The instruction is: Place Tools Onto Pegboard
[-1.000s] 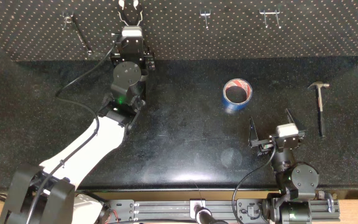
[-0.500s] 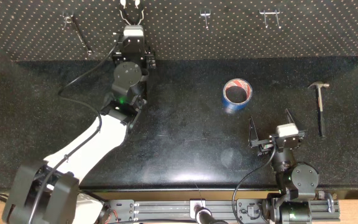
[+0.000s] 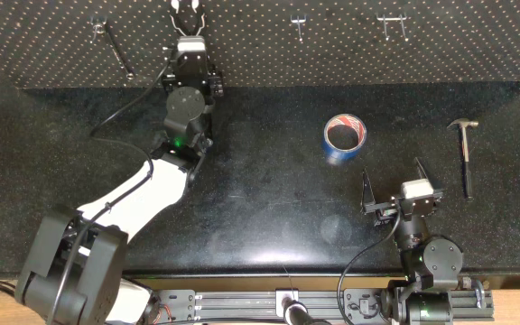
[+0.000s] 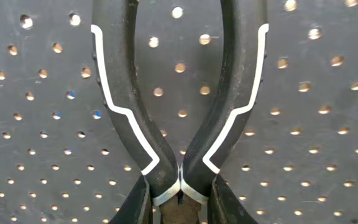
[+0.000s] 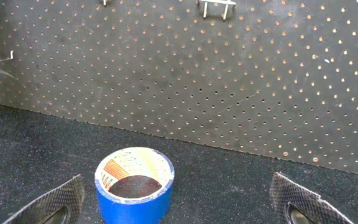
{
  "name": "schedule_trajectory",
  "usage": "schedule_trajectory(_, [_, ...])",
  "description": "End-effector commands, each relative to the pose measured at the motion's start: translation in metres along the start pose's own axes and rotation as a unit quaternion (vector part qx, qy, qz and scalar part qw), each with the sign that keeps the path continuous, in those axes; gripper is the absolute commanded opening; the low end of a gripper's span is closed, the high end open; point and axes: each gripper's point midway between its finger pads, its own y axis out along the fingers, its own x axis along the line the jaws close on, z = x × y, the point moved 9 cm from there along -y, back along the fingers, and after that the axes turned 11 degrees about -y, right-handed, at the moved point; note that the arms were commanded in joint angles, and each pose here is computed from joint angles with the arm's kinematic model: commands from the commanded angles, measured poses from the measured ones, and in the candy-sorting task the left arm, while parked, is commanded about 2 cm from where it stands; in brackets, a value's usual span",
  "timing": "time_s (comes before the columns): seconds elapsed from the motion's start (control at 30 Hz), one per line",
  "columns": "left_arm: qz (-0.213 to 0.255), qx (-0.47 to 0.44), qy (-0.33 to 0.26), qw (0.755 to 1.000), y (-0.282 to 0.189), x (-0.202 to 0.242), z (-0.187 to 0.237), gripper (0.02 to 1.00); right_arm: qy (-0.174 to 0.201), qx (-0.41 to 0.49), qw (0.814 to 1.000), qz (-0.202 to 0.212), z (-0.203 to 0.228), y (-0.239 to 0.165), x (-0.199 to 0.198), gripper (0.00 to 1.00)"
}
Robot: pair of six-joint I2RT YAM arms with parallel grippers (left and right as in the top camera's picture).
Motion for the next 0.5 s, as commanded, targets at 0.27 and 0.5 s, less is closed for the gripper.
schedule_trajectory(0.27, [-0.012,0.017,-0.015,1.000,0.008,0.005,0.019,0.029,-0.007,-0.002,1.000,-0.002,0.001,0.000,0.001,0.976])
schedule_trajectory(0.5, [-0.015,0.027,-0.010,0.999,0.010,0.005,0.028,0.027,-0.007,-0.002,1.000,-0.002,0.001,0.000,0.001,0.976])
